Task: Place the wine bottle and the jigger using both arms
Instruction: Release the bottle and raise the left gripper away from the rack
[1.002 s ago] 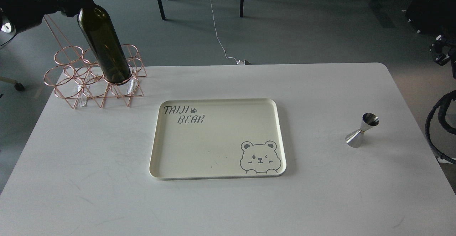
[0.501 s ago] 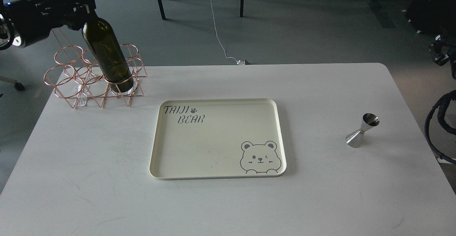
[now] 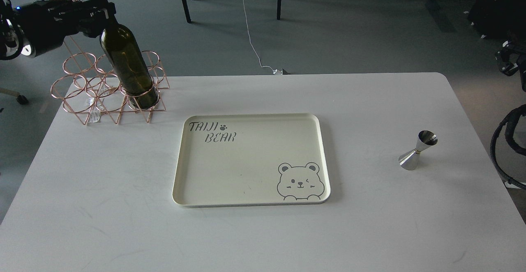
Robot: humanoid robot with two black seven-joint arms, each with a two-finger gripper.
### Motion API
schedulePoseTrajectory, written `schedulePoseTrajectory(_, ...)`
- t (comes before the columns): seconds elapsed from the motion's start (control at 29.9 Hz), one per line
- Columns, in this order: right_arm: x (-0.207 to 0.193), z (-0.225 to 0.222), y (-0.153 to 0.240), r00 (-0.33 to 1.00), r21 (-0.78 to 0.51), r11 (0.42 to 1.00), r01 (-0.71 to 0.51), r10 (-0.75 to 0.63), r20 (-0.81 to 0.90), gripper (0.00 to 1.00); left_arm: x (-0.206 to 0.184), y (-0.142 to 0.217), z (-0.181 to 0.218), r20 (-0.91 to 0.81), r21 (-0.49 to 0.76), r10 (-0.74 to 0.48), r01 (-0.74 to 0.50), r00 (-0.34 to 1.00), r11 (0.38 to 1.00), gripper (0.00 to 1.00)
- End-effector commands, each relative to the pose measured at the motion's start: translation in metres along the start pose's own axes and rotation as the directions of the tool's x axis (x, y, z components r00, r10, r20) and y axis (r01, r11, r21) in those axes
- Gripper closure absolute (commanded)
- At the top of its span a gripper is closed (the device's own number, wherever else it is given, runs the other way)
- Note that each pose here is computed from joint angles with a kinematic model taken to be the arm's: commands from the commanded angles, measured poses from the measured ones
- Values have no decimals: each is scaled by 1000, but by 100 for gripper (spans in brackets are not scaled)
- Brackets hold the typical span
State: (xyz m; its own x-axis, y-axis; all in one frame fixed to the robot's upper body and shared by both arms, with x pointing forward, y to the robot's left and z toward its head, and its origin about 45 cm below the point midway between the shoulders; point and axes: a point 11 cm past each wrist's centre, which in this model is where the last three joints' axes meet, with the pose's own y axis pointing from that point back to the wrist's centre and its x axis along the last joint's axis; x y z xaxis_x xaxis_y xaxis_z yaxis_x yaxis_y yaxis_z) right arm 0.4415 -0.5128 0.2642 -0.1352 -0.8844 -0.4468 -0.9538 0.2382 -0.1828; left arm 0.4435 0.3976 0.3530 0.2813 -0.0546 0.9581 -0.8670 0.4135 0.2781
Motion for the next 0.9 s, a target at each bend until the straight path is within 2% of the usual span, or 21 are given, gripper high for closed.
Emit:
schedulePoseTrajectory(0.0, 0, 0, 0, 1000, 0, 1000, 0, 0, 0, 1, -11, -1, 1, 5, -2, -35, 35, 999, 999, 80)
schedulePoseTrajectory(0.27, 1, 0, 0, 1000, -1, 1000, -1, 1, 0, 1, -12, -4, 3, 5, -8, -28, 28, 1000, 1000, 76)
schedulePoseTrajectory(0.4, 2, 1, 1, 1000, -3, 1000, -3, 3, 0, 1, -12, -6, 5, 5, -13, -20, 20, 1000, 1000, 66)
schedulePoseTrajectory(0.57, 1, 1, 1, 1000, -2, 1000, -2, 2, -1, 1, -13, -8, 7, 6, -18, -12, 12, 1000, 1000, 61)
schedulePoseTrajectory(0.63, 2, 1, 1, 1000, -3, 1000, -3, 3, 0, 1, -13, -8, 7, 7, -17, -11, 11, 1000, 1000, 51)
schedulePoseTrajectory(0.7, 1, 1, 1, 1000, -1, 1000, -3, 3, 0, 1, -12, -9, 7, 7, -14, -6, 6, 1000, 1000, 33)
schedulePoseTrajectory(0.87, 2, 1, 1, 1000, -3, 1000, -3, 3, -1, 1, -16, -8, 6, -12, -13, 3, -3, 1000, 1000, 28)
